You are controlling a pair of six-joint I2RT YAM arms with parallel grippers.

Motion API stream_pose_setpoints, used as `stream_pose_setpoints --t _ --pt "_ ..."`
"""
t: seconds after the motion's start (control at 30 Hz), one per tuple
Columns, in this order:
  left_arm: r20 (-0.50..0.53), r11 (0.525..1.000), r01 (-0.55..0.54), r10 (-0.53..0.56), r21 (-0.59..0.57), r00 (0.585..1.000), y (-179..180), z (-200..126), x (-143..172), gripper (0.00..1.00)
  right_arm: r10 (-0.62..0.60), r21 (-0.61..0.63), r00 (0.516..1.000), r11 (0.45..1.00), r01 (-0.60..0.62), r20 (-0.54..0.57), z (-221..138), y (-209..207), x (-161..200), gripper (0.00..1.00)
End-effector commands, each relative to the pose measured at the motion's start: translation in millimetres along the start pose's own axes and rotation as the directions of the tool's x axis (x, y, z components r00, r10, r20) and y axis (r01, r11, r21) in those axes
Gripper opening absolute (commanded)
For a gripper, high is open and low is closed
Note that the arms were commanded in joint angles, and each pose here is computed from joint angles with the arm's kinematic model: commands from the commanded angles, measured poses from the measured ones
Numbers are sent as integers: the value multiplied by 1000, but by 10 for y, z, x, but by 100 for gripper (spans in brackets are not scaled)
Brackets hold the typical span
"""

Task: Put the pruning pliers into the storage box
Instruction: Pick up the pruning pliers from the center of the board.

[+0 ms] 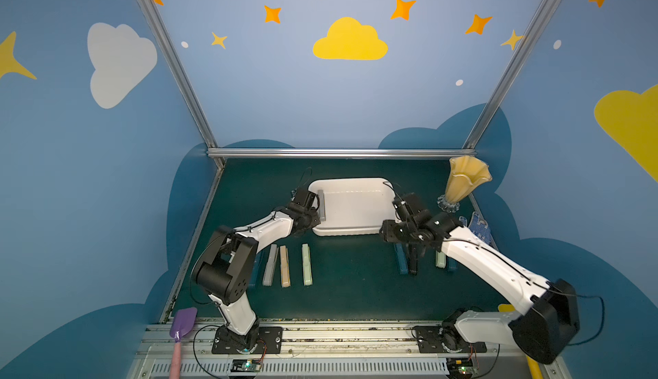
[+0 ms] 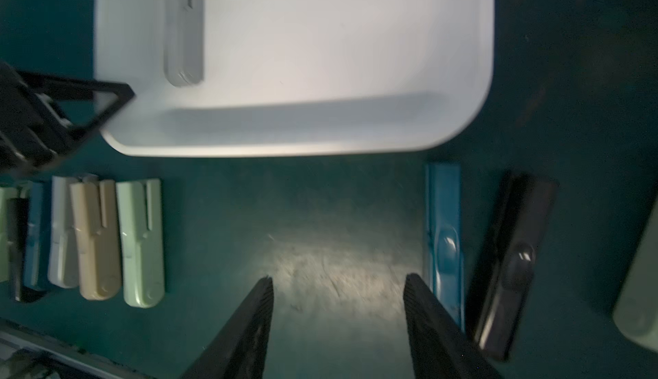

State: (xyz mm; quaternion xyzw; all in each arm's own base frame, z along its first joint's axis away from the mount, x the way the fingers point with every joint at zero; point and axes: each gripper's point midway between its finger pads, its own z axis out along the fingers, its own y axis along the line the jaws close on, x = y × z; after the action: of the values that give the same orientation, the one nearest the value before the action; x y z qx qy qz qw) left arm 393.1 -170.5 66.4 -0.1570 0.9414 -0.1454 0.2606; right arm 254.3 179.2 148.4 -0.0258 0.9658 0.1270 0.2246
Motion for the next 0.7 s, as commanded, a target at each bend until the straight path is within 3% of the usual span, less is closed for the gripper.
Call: stream_pose_setpoints --t 0.0,0.23,0.67 --pt "15 999 -32 32 -9 999 -23 -21 -57 14 58 106 998 993 -54 -39 2 -325 314 59" --pt "17 999 -31 31 -10 999 -24 -43 -77 14 90 196 993 978 -73 -80 127 -607 586 69" --pt "13 999 -29 29 -15 999 -21 -51 -76 14 49 192 990 981 -23 -131 398 -641 661 65"
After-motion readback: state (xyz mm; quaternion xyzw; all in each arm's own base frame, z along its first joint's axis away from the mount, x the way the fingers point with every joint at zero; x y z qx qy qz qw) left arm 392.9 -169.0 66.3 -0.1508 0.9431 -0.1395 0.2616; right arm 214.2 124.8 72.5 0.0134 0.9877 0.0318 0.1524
